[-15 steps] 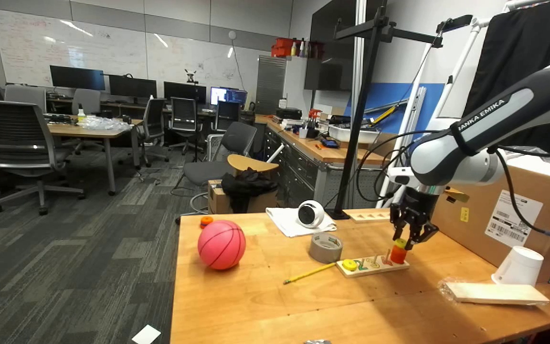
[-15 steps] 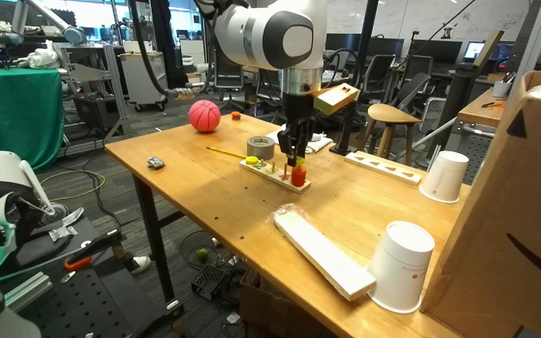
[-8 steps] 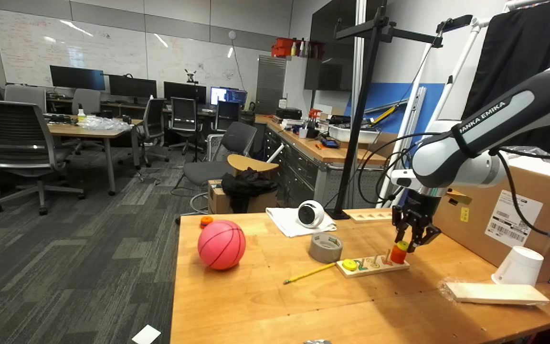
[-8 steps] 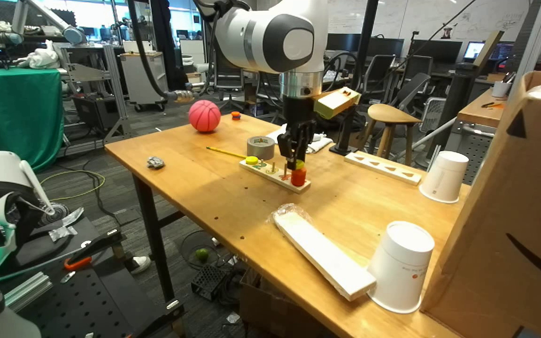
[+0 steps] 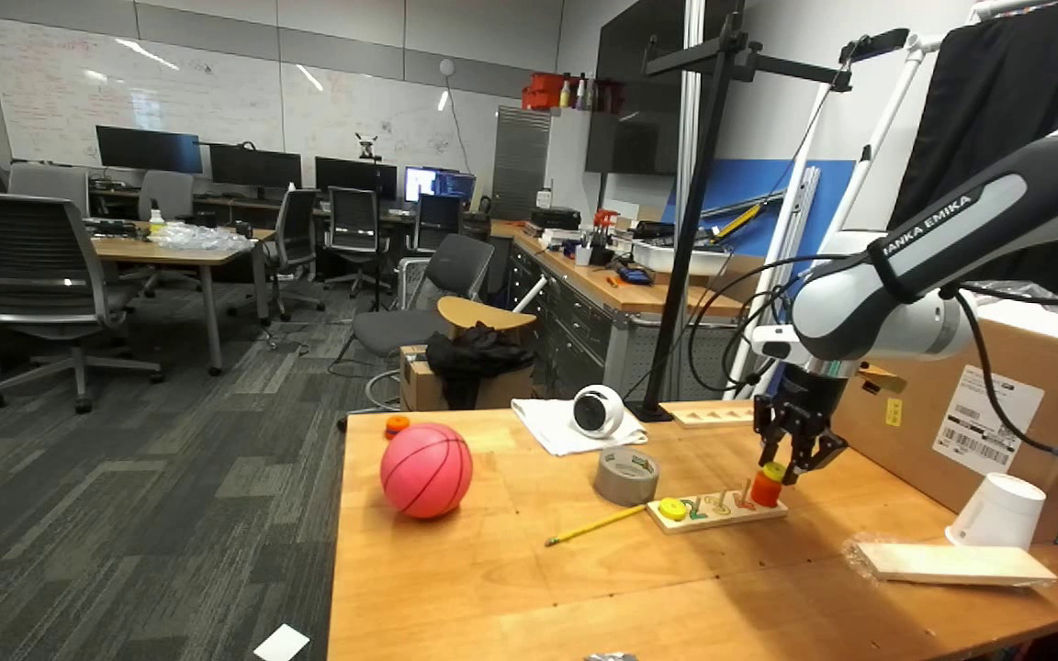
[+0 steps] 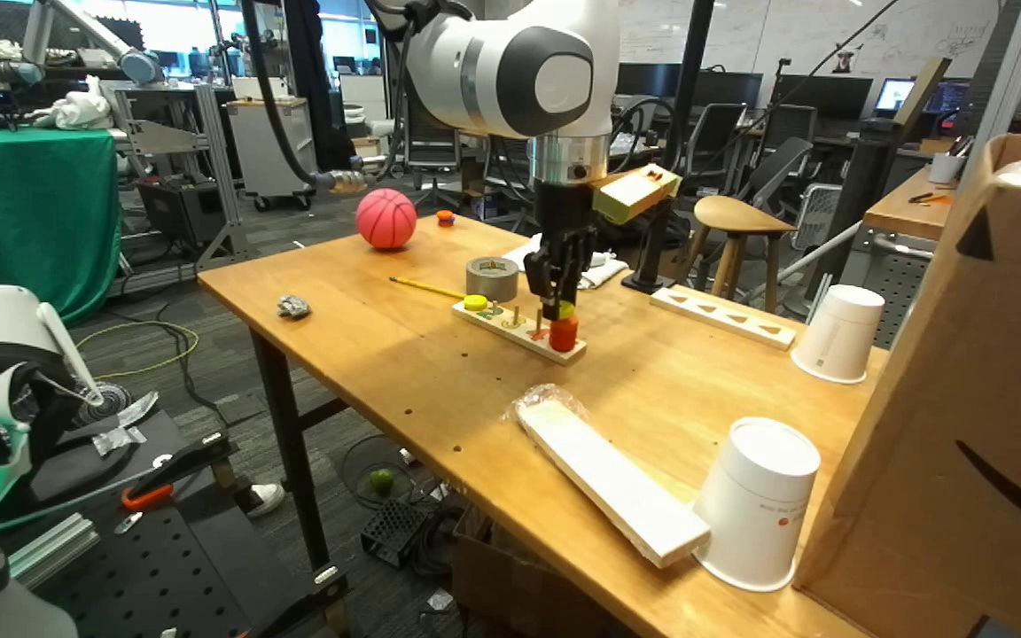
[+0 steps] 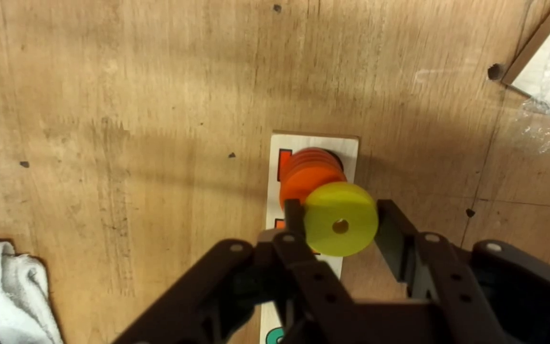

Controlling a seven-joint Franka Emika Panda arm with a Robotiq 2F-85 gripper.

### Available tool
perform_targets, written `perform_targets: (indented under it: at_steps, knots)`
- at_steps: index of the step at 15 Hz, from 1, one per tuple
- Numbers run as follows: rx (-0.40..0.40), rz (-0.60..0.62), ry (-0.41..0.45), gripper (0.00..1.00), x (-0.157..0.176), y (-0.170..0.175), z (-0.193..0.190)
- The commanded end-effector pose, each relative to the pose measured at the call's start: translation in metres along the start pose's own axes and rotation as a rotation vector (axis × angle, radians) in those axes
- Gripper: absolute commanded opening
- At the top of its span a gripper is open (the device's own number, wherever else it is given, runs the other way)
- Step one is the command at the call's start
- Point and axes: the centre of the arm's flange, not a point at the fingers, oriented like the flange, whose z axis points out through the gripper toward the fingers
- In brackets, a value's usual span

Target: Move the right and middle blocks blocks to the first right position, respectively

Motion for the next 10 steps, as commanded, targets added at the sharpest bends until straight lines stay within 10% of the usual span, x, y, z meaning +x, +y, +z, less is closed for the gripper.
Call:
perform_targets:
  at_steps: [1,10]
  knots:
    - [-0.003,-0.017,-0.006,0.17,0.0007,0.0087,0.0032]
    - [0.004,-0.022,-0.022,0.17,-0.0026,0.0140,0.0057]
